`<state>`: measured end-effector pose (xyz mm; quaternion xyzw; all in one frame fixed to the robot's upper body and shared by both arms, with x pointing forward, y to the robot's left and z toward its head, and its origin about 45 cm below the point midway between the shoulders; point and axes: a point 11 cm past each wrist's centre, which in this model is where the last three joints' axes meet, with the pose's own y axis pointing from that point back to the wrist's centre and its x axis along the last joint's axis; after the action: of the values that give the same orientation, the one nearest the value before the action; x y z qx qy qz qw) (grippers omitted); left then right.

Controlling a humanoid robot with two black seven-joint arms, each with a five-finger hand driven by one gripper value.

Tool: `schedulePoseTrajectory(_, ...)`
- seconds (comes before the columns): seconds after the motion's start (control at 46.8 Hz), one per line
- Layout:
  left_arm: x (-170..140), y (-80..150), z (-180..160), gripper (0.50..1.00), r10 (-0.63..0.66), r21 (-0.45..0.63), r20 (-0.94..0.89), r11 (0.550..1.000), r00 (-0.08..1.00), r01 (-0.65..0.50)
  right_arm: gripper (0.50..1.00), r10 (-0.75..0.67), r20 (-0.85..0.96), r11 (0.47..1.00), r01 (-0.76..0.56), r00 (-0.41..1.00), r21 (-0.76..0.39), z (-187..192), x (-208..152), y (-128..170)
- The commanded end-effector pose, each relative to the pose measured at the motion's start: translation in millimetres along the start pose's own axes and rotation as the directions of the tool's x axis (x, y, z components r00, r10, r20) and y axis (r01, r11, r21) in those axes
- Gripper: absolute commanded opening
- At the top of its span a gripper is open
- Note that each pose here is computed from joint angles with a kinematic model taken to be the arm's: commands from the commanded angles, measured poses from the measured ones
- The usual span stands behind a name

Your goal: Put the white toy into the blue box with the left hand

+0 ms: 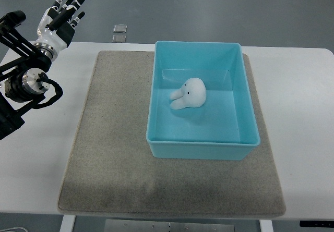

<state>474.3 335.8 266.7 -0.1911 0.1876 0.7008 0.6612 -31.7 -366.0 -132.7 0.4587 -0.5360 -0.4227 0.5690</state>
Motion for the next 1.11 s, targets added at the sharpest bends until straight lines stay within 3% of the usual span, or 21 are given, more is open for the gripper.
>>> schedulePoseTrajectory(0.0, 9, -1, 2, 0.994, 0.042, -0.003, -0.058, 0.999, 0.997, -0.043, 0.936, 0.000, 0.000, 1.000, 0.000, 1.000, 0.000, 0, 0, 0)
schedulePoseTrajectory(0.384, 28, 3, -5, 0.994, 0.122, 0.007, -0.214, 0.992, 0.969, -0.124, 0.936, 0.000, 0.000, 1.000, 0.000, 1.000, 0.000, 0, 0, 0)
schedulePoseTrajectory(1.089, 17, 12, -40, 0.994, 0.073, 0.049, -0.287, 0.997, 0.955, -0.061, 0.936, 0.000, 0.000, 1.000, 0.000, 1.000, 0.000, 0, 0, 0)
